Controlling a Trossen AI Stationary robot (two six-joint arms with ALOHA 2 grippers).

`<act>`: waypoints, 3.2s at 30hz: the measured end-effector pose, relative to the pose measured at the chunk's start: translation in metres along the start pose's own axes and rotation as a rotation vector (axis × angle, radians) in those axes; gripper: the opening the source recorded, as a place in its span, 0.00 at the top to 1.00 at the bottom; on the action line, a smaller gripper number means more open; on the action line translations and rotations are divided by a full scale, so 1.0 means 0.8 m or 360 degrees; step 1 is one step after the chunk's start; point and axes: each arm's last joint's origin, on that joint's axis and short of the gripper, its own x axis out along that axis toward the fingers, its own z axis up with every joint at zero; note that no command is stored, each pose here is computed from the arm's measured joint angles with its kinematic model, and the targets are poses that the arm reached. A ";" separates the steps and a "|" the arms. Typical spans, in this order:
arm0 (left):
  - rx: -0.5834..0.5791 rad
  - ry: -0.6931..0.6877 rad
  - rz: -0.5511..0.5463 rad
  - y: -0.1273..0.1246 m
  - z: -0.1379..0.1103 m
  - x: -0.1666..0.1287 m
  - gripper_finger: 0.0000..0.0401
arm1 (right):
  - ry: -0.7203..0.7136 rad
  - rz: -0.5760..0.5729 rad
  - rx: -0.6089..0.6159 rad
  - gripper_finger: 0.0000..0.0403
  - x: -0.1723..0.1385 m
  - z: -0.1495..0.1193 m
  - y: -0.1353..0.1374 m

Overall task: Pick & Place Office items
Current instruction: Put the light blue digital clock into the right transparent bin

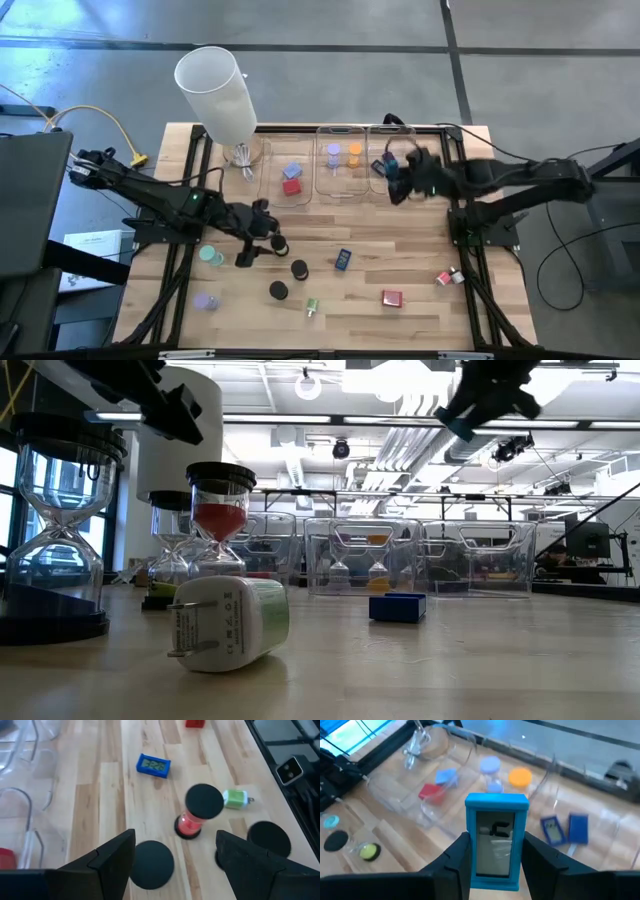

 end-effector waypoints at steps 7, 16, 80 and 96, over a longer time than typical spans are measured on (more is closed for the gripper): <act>-0.0070 -0.0010 0.0022 0.005 0.001 0.000 0.32 | 0.0128 -0.0032 -0.0005 0.69 0.022 0.057 -0.039; -0.0003 -0.0034 0.0027 0.005 0.003 0.000 0.32 | 0.0579 -0.0227 -0.0006 0.69 0.106 0.071 -0.094; 0.0080 -0.0061 0.0026 0.004 0.004 0.001 0.32 | 0.1585 -0.0111 -0.0528 0.69 0.263 -0.020 -0.103; 0.0067 -0.0061 0.0026 0.004 0.004 0.001 0.32 | 0.1539 -0.0074 -0.0531 0.47 0.270 -0.020 -0.102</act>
